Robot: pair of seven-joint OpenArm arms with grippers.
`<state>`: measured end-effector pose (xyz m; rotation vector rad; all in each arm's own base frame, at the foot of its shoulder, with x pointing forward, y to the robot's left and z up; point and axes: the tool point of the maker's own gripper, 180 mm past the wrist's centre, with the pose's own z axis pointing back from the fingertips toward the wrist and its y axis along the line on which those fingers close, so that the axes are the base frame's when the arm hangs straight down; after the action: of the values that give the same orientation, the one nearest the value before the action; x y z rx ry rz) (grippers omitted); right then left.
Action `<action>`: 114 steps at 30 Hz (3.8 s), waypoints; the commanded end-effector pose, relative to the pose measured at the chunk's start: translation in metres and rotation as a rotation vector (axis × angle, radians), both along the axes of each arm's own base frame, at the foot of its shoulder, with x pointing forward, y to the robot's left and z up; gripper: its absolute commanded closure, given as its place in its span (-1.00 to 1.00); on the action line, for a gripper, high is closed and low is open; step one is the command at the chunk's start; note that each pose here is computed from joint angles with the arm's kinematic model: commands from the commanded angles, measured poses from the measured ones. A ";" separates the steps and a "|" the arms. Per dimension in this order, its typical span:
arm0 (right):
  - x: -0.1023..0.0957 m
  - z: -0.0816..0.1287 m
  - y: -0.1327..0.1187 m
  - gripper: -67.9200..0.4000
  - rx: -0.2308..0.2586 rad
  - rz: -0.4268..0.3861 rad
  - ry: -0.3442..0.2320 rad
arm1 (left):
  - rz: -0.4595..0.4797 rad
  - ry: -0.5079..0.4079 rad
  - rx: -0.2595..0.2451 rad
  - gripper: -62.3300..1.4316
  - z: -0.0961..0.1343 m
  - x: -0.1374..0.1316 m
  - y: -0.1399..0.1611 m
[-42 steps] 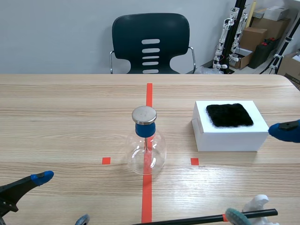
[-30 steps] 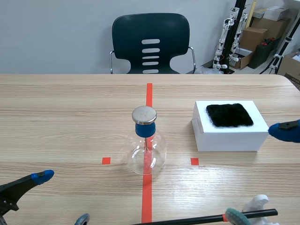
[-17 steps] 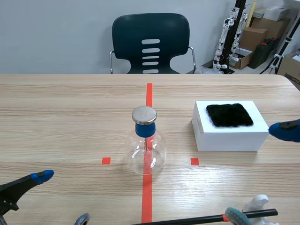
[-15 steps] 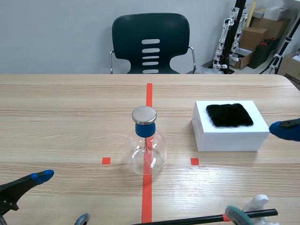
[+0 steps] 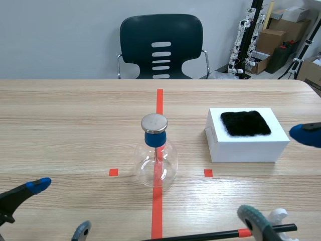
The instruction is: Do the electroscope experiment. return to the home posture
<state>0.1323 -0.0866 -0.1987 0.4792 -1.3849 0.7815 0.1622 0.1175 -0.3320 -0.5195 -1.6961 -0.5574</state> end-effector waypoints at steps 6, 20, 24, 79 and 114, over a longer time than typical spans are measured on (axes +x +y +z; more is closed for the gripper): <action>0.000 0.005 0.006 -1.00 0.045 -0.010 -0.006 | -0.038 -0.071 0.057 -1.00 0.034 0.003 0.021; -0.001 0.003 0.006 -1.00 0.019 -0.055 -0.037 | -0.047 -0.084 0.169 -1.00 0.078 0.012 0.057; -0.001 0.011 0.007 -1.00 0.055 -0.058 -0.067 | -0.062 -0.121 0.176 -1.00 0.096 0.013 0.053; 0.015 0.007 -0.011 -1.00 -0.004 -0.132 -0.072 | -0.129 -0.029 0.105 -1.00 0.167 0.017 0.016; 0.015 0.007 -0.011 -1.00 -0.004 -0.132 -0.072 | -0.111 0.003 0.104 -1.00 0.163 0.020 0.018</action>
<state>0.1457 -0.0968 -0.1988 0.3517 -1.4367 0.7065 0.1832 0.1374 -0.1764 -0.5229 -1.6059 -0.7324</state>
